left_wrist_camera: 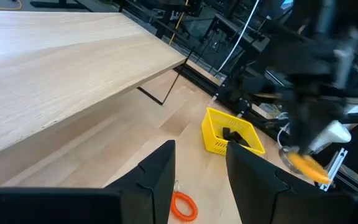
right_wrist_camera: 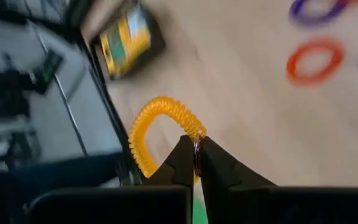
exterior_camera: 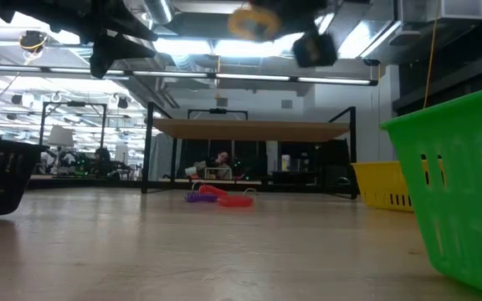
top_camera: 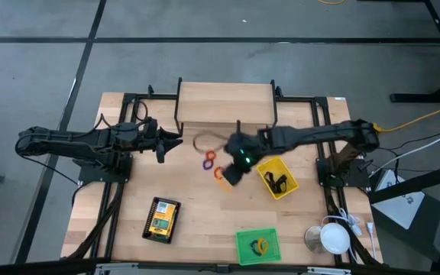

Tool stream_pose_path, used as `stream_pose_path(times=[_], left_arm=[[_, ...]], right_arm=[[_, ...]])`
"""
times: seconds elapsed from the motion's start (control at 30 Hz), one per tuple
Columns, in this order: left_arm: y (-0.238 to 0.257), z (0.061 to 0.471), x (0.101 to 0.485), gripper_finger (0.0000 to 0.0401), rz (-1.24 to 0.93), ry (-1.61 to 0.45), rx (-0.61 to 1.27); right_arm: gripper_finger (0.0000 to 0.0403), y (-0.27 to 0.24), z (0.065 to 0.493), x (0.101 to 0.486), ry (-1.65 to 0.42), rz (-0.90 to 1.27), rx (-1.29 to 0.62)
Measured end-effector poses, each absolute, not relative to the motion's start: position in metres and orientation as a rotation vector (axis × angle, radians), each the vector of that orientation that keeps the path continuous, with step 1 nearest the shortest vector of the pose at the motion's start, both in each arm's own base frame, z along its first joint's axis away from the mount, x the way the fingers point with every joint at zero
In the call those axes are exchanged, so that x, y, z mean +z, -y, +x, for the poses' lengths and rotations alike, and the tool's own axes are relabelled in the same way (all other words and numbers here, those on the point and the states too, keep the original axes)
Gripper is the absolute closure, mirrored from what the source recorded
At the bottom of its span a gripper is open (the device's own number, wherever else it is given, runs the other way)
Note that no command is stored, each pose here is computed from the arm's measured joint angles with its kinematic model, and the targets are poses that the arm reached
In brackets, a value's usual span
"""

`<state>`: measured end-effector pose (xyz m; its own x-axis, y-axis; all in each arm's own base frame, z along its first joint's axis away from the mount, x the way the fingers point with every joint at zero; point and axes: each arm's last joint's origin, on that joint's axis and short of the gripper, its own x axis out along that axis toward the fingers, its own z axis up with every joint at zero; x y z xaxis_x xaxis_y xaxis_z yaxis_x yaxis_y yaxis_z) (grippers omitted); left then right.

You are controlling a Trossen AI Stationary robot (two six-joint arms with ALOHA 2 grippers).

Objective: Pick & Place Office Desk Supplies
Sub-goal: Put the yellow spring keychain into the green basket

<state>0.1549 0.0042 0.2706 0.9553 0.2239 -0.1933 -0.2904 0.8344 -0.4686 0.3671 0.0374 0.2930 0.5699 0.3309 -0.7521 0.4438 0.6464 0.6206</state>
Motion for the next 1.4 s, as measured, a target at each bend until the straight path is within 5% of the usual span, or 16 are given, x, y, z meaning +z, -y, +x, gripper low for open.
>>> stream_pose_path(times=[0.33,0.97,1.4], left_arm=[[-0.002,0.155,0.27,0.0262,-0.527,-0.157,0.188],[0.0,0.156,0.27,0.0263,-0.568,-0.175,0.121],[0.001,0.175,0.254,0.0263,-0.574,-0.279,0.16]], right_arm=[[0.0396,-0.127,0.332,0.298,-1.098,0.929,-0.172],[0.0396,-0.22,0.269,0.258,-1.239,1.149,-0.357],[0.0395,-0.235,0.23,0.2,-1.245,1.12,-0.462]])
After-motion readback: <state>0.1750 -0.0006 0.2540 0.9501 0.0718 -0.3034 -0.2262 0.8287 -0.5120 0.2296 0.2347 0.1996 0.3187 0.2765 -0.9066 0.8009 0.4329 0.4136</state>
